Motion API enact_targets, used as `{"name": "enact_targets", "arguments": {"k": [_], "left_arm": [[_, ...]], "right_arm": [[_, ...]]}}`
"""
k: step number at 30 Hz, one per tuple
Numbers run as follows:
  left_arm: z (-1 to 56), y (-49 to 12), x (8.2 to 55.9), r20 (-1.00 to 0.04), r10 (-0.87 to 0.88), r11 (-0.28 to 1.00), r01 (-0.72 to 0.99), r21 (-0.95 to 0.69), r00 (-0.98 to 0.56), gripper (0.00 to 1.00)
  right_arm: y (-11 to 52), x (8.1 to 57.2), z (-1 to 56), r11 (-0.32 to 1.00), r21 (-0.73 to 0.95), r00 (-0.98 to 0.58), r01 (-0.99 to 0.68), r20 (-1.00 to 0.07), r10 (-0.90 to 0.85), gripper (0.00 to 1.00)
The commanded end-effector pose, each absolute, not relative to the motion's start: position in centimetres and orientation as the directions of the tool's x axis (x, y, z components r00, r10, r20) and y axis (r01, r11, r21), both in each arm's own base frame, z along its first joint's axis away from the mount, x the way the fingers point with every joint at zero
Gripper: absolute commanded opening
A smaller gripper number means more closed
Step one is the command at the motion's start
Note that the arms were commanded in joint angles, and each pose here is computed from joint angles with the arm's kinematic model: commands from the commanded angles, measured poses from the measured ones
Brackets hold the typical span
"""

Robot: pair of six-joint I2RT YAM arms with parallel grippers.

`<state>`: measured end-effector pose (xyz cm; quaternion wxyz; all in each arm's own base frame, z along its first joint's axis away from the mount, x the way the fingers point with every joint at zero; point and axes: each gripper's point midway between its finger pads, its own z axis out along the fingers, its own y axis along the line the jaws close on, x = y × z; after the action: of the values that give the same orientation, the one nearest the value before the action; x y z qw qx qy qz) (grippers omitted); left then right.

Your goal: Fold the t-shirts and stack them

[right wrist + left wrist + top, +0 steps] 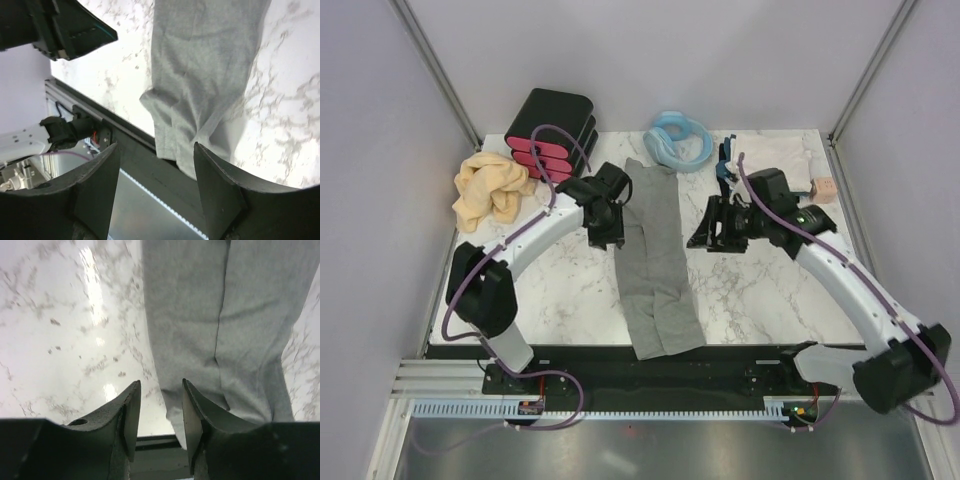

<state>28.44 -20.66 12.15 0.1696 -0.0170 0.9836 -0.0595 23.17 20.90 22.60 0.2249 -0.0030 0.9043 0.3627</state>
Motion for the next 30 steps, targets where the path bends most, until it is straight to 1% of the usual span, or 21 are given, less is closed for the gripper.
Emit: {"name": "enact_targets", "arguments": {"k": [1,2,3,4,5,6,7,8,9,10,12,13,15,16,17,19,21,24,28,30], "left_arm": [[12.4,-21.1,34.4,-0.397,-0.046,0.991,0.009,-0.136,-0.917,0.45],[13.5,-21.7,36.0,-0.429,-0.049,0.988,0.018,-0.151,-0.902,0.45],[12.2,-21.6,37.1,-0.410,-0.036,0.991,0.019,-0.129,-0.912,0.45],[12.1,-21.8,37.9,-0.415,-0.033,0.991,0.023,-0.130,-0.909,0.45],[13.1,-22.4,39.5,-0.445,-0.038,0.989,0.030,-0.144,-0.895,0.45],[13.1,-22.4,40.2,-0.450,-0.026,0.990,0.041,-0.138,-0.893,0.42],[11.5,-22.5,40.7,-0.418,-0.008,0.991,0.048,-0.122,-0.908,0.37],[12.5,-23.1,41.9,-0.438,-0.011,0.989,0.056,-0.139,-0.899,0.22],[12.3,-22.9,42.5,-0.429,-0.023,0.990,0.040,-0.138,-0.903,0.07],[11.4,-23.0,43.2,-0.401,-0.030,0.991,0.024,-0.129,-0.915,0.02],[10.8,-22.9,44.1,-0.378,-0.073,0.988,-0.016,-0.153,-0.923,0.02],[10.4,-23.1,44.7,-0.373,-0.086,0.985,-0.024,-0.168,-0.924,0.02],[9.9,-23.4,45.6,-0.367,-0.089,0.982,-0.019,-0.190,-0.926,0.02],[10.4,-23.9,46.4,-0.386,-0.090,0.979,-0.011,-0.202,-0.918,0.02],[8.7,-23.8,46.6,-0.360,-0.086,0.982,-0.019,-0.187,-0.929,0.02],[7.9,-24.1,46.9,-0.333,-0.091,0.978,-0.022,-0.206,-0.938,0.02],[6.1,-23.9,46.8,-0.299,-0.092,0.979,-0.031,-0.201,-0.950,0.02],[4.0,-23.8,46.4,-0.261,-0.071,0.983,-0.023,-0.182,-0.963,0.02],[1.5,-23.1,45.1,-0.203,-0.065,0.989,-0.035,-0.146,-0.977,0.02],[0.9,-22.7,44.6,-0.189,-0.074,0.991,-0.050,-0.128,-0.979,0.02]], "right_arm": [[22.3,28.3,21.4,0.810,0.523,-0.867,-0.265,-0.496,0.037,0.66],[22.6,31.1,20.7,0.844,0.471,-0.860,-0.255,-0.509,0.024,0.64],[22.7,32.5,20.4,0.858,0.438,-0.851,-0.269,-0.525,0.002,0.62],[22.9,33.9,20.0,0.872,0.412,-0.847,-0.266,-0.532,-0.007,0.60],[23.6,36.4,19.5,0.884,0.384,-0.841,-0.268,-0.541,-0.020,0.40],[23.5,37.9,19.0,0.900,0.343,-0.830,-0.268,-0.556,-0.036,0.12],[23.4,39.0,18.3,0.915,0.313,-0.832,-0.255,-0.553,-0.043,0.00],[23.9,41.0,17.3,0.926,0.288,-0.834,-0.246,-0.549,-0.051,0.00],[23.9,42.0,16.6,0.935,0.263,-0.831,-0.236,-0.553,-0.055,0.00],[24.1,43.0,14.5,0.943,0.243,-0.847,-0.226,-0.528,-0.067,0.00],[24.7,44.6,14.1,0.943,0.231,-0.836,-0.239,-0.543,-0.079,0.00],[25.1,45.1,12.1,0.945,0.217,-0.849,-0.244,-0.518,-0.101,0.00],[25.4,46.1,11.1,0.948,0.201,-0.846,-0.247,-0.521,-0.110,0.00],[25.8,46.2,9.2,0.949,0.194,-0.859,-0.248,-0.497,-0.122,0.00],[26.1,46.5,8.7,0.948,0.192,-0.859,-0.255,-0.495,-0.130,0.00],[26.6,46.4,6.4,0.947,0.185,-0.874,-0.262,-0.462,-0.152,0.00],[26.8,46.4,5.5,0.946,0.171,-0.872,-0.274,-0.459,-0.170,0.00],[27.3,45.9,3.5,0.942,0.159,-0.881,-0.295,-0.427,-0.203,0.00],[27.6,44.8,0.3,0.941,0.152,-0.904,-0.304,-0.358,-0.234,0.00],[28.4,44.3,-0.4,0.933,0.153,-0.902,-0.326,-0.346,-0.259,0.00]]}}
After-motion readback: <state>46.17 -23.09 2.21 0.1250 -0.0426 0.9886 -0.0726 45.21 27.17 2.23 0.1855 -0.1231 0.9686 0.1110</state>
